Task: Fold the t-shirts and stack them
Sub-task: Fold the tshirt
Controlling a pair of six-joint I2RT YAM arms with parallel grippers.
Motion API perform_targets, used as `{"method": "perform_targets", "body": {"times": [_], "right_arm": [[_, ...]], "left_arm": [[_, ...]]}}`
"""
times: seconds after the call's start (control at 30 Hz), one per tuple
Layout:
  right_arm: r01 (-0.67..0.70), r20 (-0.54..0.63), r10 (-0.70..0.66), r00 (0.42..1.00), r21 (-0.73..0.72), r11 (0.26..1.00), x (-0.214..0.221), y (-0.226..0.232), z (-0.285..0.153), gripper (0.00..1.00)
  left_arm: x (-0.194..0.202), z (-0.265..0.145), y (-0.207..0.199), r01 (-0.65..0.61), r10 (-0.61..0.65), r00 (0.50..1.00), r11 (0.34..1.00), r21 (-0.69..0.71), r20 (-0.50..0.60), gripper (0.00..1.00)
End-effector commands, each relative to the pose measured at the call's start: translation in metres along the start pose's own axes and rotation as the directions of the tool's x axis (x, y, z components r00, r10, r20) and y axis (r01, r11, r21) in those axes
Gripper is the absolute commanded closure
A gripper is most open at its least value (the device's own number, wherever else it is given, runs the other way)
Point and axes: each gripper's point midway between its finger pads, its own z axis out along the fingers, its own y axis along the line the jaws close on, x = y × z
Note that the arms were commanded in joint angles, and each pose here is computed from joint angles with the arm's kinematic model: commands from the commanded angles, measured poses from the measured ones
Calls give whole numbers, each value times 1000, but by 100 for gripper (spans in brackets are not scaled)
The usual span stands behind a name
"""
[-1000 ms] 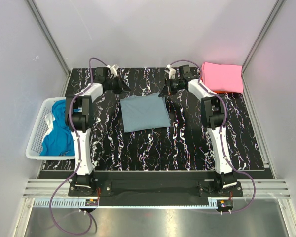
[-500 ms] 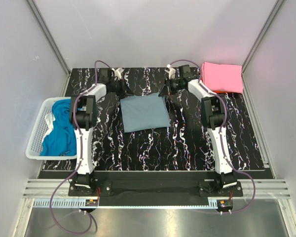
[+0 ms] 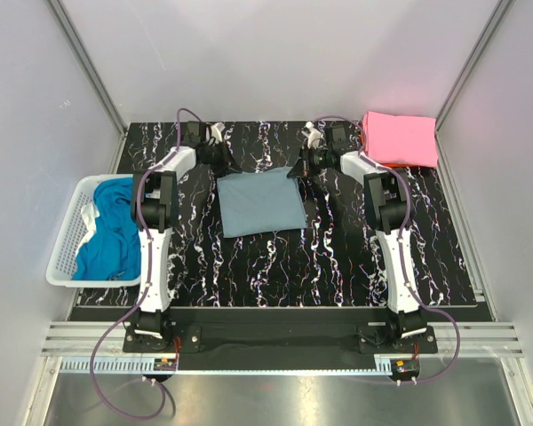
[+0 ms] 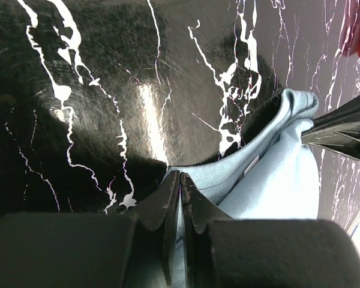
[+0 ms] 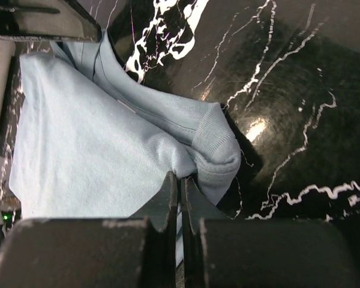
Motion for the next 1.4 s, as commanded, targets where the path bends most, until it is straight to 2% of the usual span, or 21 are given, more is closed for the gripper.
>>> {"method": "perform_targets", "body": {"times": [0.0, 0.4, 0.8, 1.37], "right_arm": [[33, 123, -39, 992, 48, 998, -36, 4, -22, 100], [21, 171, -30, 985, 55, 998, -39, 2, -31, 100], [79, 228, -90, 970, 59, 995, -51, 17, -43, 100], [44, 269, -67, 961, 91, 995, -51, 6, -54, 100]], "left_arm": [[-3, 3, 8, -12, 12, 1000, 998, -54, 7, 90], [-2, 5, 9, -17, 17, 1000, 998, -65, 7, 92], [-6, 7, 17, -17, 20, 1000, 991, -135, 23, 93], [-8, 7, 18, -15, 20, 999, 989, -148, 32, 94]]}}
